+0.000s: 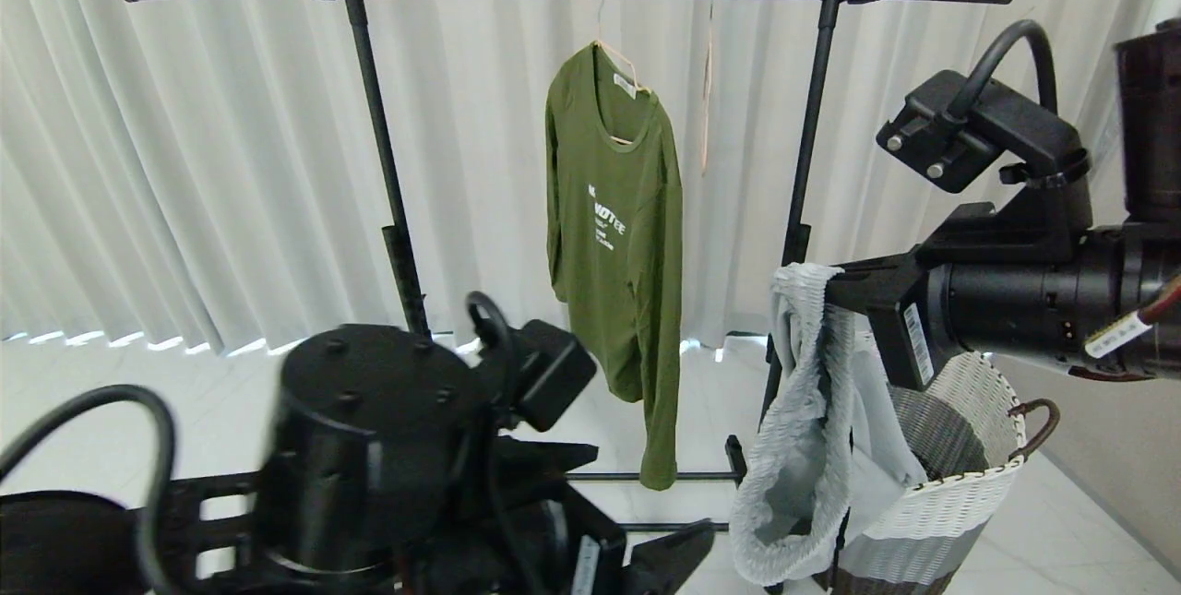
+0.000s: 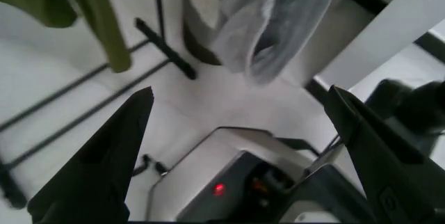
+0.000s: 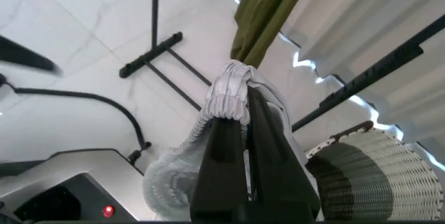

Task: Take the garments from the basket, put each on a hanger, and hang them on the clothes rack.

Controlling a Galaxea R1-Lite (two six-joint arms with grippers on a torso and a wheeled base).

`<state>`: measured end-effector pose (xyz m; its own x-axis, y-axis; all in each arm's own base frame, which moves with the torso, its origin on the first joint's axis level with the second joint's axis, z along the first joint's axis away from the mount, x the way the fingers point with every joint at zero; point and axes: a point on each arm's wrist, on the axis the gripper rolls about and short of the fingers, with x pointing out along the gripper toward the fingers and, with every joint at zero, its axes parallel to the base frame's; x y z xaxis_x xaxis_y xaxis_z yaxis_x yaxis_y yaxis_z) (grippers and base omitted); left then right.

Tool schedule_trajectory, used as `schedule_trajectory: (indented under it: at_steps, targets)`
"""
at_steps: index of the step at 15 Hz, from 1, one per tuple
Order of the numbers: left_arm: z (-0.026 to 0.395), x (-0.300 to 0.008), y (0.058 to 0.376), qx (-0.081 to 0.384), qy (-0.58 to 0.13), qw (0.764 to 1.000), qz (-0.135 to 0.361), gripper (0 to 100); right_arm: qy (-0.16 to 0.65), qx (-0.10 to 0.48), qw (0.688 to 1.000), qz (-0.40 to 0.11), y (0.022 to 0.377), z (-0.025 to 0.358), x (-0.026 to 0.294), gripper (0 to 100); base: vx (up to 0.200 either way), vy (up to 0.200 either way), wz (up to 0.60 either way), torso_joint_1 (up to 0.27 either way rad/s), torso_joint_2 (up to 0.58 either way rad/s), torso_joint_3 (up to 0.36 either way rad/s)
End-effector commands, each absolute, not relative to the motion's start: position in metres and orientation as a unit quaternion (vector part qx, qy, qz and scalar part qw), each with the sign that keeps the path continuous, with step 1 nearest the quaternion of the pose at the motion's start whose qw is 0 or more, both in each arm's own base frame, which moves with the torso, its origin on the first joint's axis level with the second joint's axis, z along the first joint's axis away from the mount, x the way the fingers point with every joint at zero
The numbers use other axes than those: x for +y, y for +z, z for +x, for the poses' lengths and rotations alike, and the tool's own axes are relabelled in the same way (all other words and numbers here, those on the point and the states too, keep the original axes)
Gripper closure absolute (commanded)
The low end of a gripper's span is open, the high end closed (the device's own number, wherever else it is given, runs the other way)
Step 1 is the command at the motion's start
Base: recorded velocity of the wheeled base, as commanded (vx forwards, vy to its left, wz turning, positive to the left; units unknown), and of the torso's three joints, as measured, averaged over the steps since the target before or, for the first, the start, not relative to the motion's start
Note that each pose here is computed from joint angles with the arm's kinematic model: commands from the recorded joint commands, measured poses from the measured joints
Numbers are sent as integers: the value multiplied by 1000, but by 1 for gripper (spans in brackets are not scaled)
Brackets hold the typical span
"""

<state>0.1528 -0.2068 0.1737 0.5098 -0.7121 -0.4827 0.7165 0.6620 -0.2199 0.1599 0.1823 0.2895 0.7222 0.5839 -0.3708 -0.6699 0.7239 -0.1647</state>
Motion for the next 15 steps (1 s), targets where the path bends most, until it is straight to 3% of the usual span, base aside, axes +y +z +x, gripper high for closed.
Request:
schedule_trajectory:
  at_steps: [1, 4, 10, 11, 15]
  targets:
    - [181, -259, 142, 326, -403, 855, 8, 0, 345, 140, 917, -142, 294, 158, 182, 100, 0, 0, 0, 0, 0, 0]
    - [203, -273, 117, 350, -383, 855, 16, 0, 347, 136, 920, -123, 299, 155, 182, 100, 0, 0, 0, 0, 0, 0]
    - [222, -271, 73, 395, -344, 851, 35, 0, 348, 130, 923, -101, 306, 148, 174, 100, 0, 0, 0, 0, 0, 0]
    - [220, -269, 70, 401, -342, 849, 38, 100, 346, 130, 924, -99, 306, 148, 173, 100, 0, 0, 0, 0, 0, 0]
    - [210, -255, 64, 401, -289, 867, 67, 100, 339, 131, 927, -93, 307, 151, 167, 100, 0, 0, 0, 0, 0, 0]
